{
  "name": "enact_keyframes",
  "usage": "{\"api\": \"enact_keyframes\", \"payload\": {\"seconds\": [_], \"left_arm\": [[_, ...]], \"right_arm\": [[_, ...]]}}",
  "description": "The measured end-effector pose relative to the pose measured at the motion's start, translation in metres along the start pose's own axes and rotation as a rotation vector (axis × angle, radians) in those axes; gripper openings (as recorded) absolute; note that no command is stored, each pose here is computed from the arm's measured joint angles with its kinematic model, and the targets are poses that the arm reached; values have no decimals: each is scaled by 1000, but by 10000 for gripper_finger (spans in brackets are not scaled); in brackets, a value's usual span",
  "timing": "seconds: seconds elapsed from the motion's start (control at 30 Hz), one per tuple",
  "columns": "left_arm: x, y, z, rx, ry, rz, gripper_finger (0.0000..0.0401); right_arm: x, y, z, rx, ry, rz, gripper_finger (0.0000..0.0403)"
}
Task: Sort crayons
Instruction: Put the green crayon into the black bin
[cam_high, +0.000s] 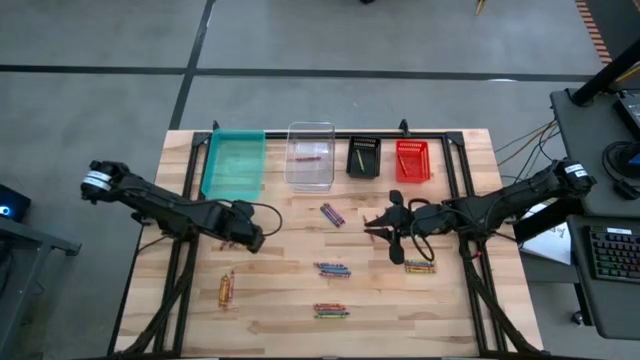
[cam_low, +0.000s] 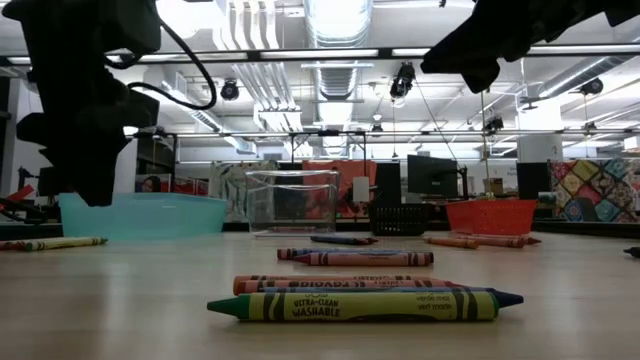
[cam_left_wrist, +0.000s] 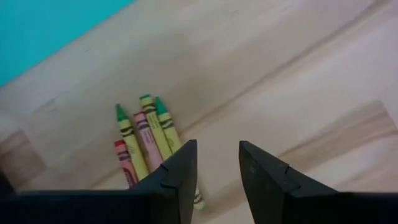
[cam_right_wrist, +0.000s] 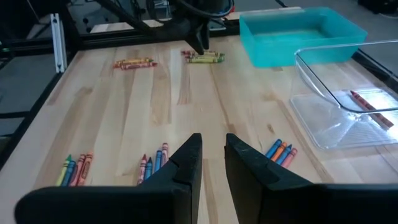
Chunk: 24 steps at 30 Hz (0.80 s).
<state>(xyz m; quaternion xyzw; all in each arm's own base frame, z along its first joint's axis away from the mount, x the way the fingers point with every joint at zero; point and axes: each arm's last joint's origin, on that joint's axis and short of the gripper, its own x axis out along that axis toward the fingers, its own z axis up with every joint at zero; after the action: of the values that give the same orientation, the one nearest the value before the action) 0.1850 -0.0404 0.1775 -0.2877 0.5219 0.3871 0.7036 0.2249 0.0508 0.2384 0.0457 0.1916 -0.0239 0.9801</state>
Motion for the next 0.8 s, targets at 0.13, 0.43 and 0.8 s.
{"api": "enact_keyframes", "payload": {"seconds": [0.13,0.43,0.8], "left_arm": [[8,-2,-2,6,12,46,124],[24,-7,-5,32,32,132,129],[31,-10,-6,38,39,154,123]], "right_arm": [[0,0,0,0,1,0,59],[0,0,0,0,1,0,59],[0,0,0,0,2,0,59]]}}
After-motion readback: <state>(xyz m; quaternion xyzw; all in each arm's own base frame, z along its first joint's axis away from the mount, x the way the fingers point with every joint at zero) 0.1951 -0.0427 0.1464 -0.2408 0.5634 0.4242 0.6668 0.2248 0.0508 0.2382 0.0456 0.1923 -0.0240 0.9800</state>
